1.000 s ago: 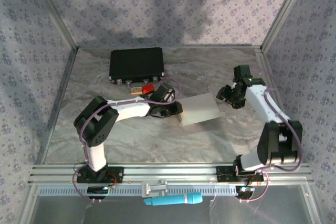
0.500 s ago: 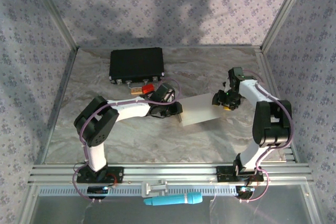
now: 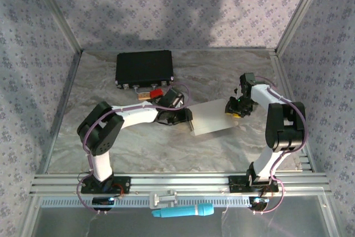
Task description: Fold the paper box
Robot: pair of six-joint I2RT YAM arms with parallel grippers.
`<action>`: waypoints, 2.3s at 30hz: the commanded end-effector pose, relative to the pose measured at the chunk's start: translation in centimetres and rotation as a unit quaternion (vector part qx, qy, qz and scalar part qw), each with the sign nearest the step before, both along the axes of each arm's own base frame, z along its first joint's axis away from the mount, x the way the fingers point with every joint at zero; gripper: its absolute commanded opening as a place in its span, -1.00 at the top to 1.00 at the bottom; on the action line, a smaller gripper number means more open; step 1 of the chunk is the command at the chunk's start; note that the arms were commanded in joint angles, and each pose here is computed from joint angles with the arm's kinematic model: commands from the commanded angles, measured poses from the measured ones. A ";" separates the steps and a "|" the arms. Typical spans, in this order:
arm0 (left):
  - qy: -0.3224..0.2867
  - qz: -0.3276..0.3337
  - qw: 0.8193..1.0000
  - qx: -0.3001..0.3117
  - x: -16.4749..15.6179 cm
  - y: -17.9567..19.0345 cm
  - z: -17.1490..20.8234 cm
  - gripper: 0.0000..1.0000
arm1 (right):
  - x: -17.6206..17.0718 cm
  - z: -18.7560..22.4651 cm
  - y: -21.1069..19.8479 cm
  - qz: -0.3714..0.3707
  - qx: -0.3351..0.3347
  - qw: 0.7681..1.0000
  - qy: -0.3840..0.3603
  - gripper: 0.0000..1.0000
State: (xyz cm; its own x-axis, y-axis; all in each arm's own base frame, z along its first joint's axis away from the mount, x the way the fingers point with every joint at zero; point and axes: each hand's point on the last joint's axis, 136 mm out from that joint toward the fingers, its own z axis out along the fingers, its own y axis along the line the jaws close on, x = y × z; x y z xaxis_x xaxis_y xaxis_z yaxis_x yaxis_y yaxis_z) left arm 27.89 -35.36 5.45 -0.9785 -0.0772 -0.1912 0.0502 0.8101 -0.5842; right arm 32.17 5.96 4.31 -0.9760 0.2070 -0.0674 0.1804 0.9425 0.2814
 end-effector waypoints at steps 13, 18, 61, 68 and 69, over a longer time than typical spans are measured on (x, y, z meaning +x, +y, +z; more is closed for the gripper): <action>0.041 -0.013 0.999 -0.029 -1.1 -1.7 -0.6 0.33 | -0.8 -0.5 0.4 -0.013 0.008 1.000 0.022 0.35; 0.049 -0.014 0.998 -0.022 -1.4 -1.5 -1.5 0.46 | -0.7 -0.5 0.6 -0.015 0.014 1.000 0.021 0.35; 0.065 0.026 0.997 0.014 -1.5 5.2 -6.0 0.94 | -0.9 3.7 4.7 -0.039 0.246 0.963 -0.102 -0.55; 0.060 0.031 0.998 0.013 -1.1 5.3 -5.8 0.92 | -0.5 5.9 6.8 -0.043 0.300 0.947 -0.109 -0.42; 0.057 0.032 0.998 0.012 -0.9 5.3 -5.7 0.91 | -0.5 6.1 7.0 -0.044 0.303 0.946 -0.108 -0.39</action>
State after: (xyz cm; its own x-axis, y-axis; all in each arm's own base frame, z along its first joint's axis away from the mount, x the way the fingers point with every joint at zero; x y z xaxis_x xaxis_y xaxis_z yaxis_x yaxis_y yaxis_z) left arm 28.40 -34.02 4.34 -0.9839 -0.1091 -0.1413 0.0236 0.7049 -0.7089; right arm 31.51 11.92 8.65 -0.9327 0.3405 -0.1189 0.1388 0.6433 0.7529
